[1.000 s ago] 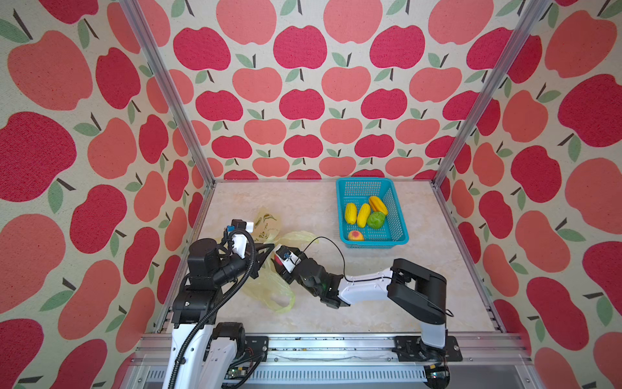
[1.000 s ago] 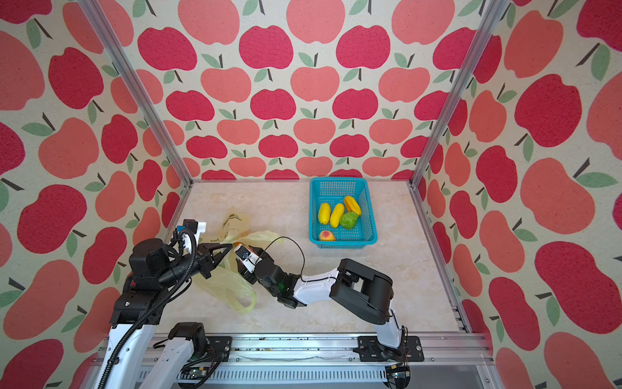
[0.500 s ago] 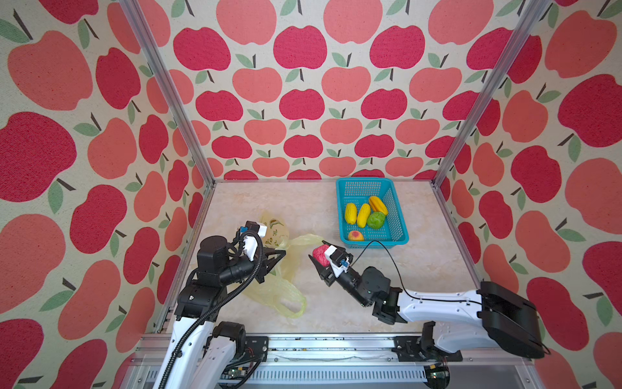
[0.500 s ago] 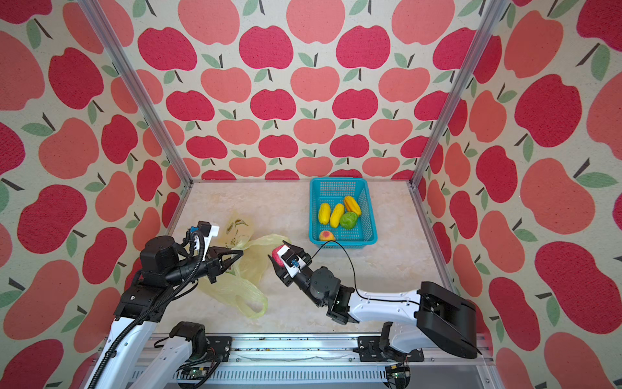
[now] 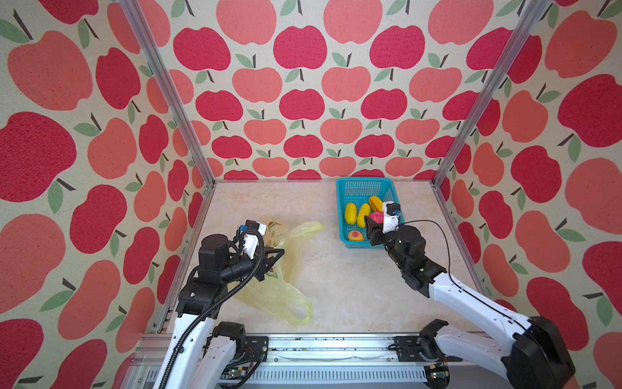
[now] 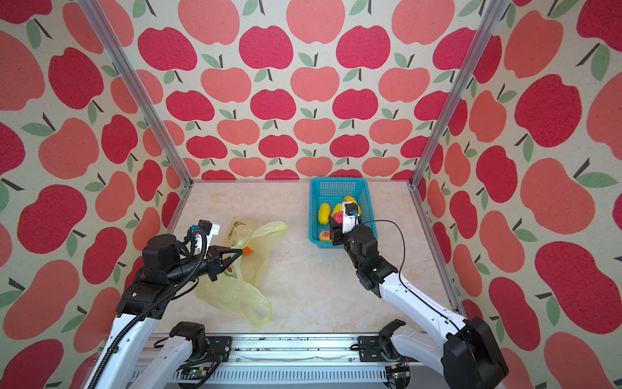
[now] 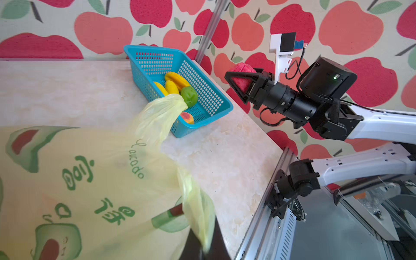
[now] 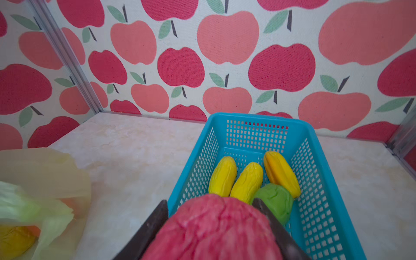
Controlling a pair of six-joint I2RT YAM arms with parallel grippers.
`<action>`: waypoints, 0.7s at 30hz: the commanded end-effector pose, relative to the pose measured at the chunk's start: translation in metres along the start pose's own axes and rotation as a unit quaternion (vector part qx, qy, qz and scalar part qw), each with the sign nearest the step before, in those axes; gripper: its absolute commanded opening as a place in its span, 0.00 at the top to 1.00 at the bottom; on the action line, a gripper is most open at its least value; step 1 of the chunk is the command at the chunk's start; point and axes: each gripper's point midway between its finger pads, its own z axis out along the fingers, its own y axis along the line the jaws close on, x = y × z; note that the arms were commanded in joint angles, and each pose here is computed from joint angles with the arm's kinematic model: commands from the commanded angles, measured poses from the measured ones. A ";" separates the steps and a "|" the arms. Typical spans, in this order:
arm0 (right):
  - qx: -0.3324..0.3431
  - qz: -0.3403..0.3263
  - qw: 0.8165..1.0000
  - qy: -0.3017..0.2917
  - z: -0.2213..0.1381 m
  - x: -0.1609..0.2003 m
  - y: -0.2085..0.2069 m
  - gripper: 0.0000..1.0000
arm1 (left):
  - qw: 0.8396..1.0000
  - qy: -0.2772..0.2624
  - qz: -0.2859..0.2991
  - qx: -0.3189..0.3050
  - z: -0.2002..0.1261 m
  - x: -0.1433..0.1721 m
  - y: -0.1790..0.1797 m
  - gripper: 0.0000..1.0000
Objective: Untie the knot of the plastic bag and take out the fruit
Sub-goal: Place the fruit in the basket.
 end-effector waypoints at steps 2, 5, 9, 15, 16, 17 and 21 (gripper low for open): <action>0.024 0.080 0.984 0.158 0.029 0.055 -0.028 0.68 | 1.000 -0.001 -0.006 -0.008 -0.001 -0.002 0.005 1.00; 0.064 0.082 0.971 0.215 0.050 0.078 -0.048 0.68 | 1.000 -0.001 -0.006 -0.003 0.000 -0.002 0.004 1.00; 0.095 0.072 0.952 0.282 0.074 0.107 -0.060 0.68 | 1.000 -0.003 -0.004 -0.003 -0.001 -0.002 0.003 1.00; 0.114 0.074 0.931 0.340 0.092 0.133 -0.064 0.65 | 1.000 -0.004 -0.003 -0.005 -0.002 -0.002 0.003 1.00; 0.114 0.076 0.930 0.343 0.094 0.136 -0.064 0.63 | 1.000 -0.005 -0.002 -0.004 -0.003 -0.002 0.002 1.00; 0.113 0.077 0.929 0.344 0.094 0.139 -0.063 0.61 | 1.000 -0.007 0.000 -0.006 -0.003 -0.002 0.002 1.00; 0.121 0.075 0.930 0.340 0.091 0.135 -0.066 0.30 | 1.000 -0.008 0.002 -0.007 -0.004 -0.003 0.002 1.00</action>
